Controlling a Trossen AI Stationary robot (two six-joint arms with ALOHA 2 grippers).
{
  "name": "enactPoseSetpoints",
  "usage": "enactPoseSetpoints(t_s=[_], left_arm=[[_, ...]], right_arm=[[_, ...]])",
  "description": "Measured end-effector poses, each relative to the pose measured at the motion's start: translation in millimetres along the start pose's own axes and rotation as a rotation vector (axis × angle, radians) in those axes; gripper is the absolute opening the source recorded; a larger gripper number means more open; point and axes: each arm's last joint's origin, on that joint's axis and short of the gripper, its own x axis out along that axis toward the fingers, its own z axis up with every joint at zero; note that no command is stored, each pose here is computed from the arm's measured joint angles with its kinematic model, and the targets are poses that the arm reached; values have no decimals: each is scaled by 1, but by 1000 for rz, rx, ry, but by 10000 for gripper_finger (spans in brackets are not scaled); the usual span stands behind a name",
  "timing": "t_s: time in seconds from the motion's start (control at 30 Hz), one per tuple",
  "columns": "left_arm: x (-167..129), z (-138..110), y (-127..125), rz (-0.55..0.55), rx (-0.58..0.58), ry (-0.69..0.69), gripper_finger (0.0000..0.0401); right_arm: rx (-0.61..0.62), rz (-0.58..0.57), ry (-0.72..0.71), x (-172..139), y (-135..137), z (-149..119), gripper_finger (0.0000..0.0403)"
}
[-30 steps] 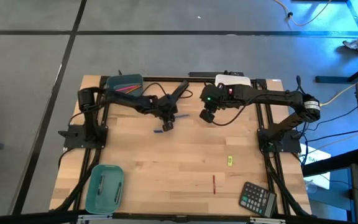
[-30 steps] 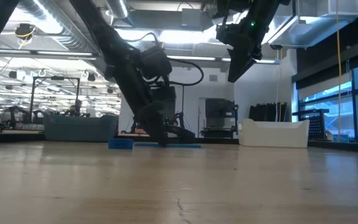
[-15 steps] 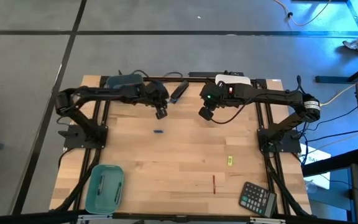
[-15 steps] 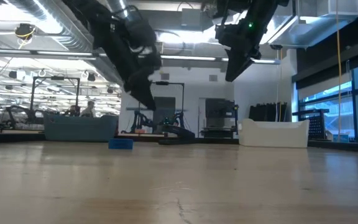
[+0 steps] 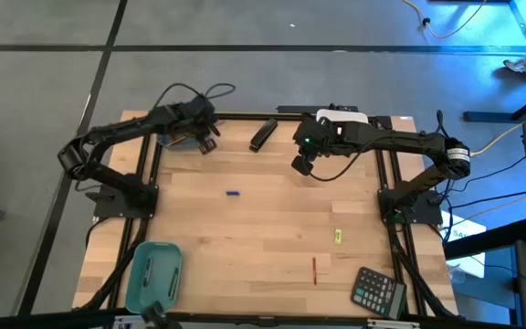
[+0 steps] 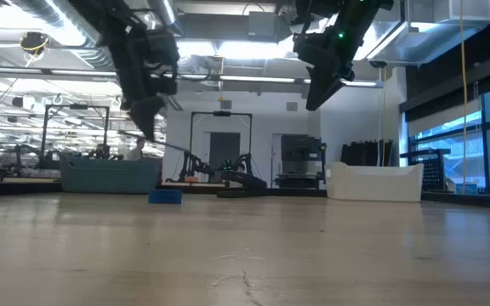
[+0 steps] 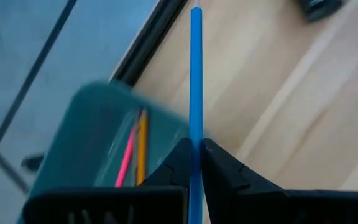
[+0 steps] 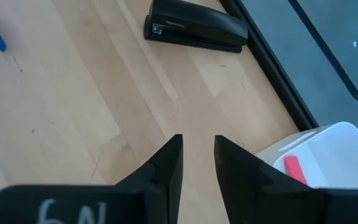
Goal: Sort crayons/erasers/pens/pencils in bins
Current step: Put the blue pencil into the blue bin
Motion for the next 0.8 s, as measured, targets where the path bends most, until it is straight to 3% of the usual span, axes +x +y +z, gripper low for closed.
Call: enactPoseSetpoints(t_s=[0.4, 0.63, 0.8], left_arm=[[11, -23, 54, 82, -120, 112, 16], [24, -50, 67, 87, -184, 211, 16], [26, -54, 73, 97, -212, 220, 31]], right_arm=[[-13, -12, 0, 2, -7, 1, 94], [-4, -25, -8, 5, -15, 4, 94], [-1, -19, -17, 6, -20, 5, 94]])
